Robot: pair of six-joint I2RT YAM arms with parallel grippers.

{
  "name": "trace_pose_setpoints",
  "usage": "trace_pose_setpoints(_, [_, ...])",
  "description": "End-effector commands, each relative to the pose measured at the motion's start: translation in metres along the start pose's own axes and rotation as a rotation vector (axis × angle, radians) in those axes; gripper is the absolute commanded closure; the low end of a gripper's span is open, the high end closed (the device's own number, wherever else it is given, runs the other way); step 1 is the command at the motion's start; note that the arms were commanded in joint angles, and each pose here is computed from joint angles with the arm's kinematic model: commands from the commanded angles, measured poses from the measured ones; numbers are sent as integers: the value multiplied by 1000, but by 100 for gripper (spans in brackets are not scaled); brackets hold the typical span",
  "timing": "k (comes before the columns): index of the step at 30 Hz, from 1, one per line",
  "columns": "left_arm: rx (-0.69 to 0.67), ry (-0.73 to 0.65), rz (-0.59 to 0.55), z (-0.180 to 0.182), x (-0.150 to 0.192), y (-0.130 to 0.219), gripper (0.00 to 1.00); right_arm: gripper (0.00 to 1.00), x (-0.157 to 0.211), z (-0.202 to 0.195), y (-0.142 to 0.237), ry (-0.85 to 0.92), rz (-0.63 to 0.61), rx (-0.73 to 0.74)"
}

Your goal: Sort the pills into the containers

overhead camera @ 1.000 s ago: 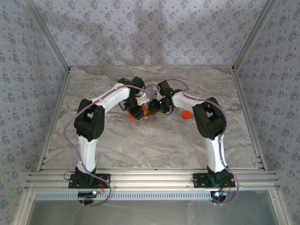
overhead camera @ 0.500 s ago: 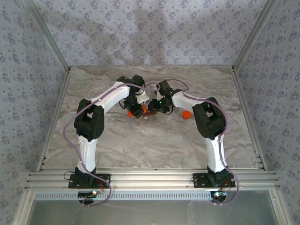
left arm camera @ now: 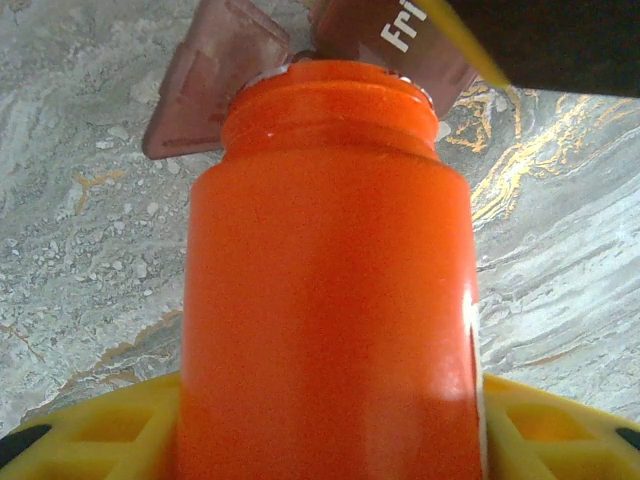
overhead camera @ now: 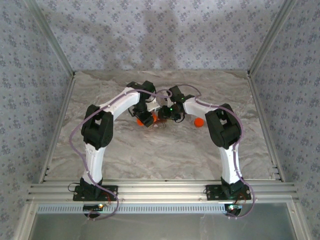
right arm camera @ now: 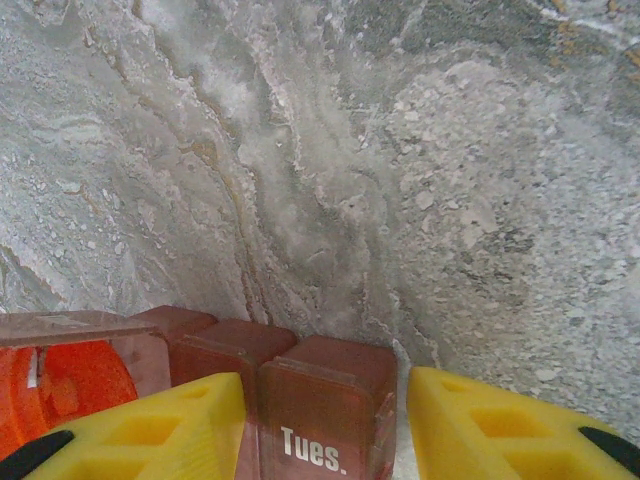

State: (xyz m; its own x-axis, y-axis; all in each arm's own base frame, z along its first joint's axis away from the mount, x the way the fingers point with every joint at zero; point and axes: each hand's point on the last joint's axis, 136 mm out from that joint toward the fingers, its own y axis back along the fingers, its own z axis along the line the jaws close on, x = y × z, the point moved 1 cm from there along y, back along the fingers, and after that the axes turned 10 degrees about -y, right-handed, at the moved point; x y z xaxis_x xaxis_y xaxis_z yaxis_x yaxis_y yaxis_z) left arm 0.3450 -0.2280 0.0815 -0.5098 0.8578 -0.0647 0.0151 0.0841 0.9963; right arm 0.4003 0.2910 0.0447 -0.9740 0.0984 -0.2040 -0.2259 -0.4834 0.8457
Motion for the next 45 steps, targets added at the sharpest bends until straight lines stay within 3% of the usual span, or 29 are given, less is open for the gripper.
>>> trace_pose_setpoints(1, [-5,-27,33,-2,3,2,100,51,17,-15,-16,-12,65,60])
trace_pose_setpoints(26, [-114,-87,53,3,-3,11,100,52,18,-15,-17,-13,68,64])
trace_pose_setpoints(45, [-83,-103,69,-5,0,1,100,52,19,-16,-17,-9,74,68])
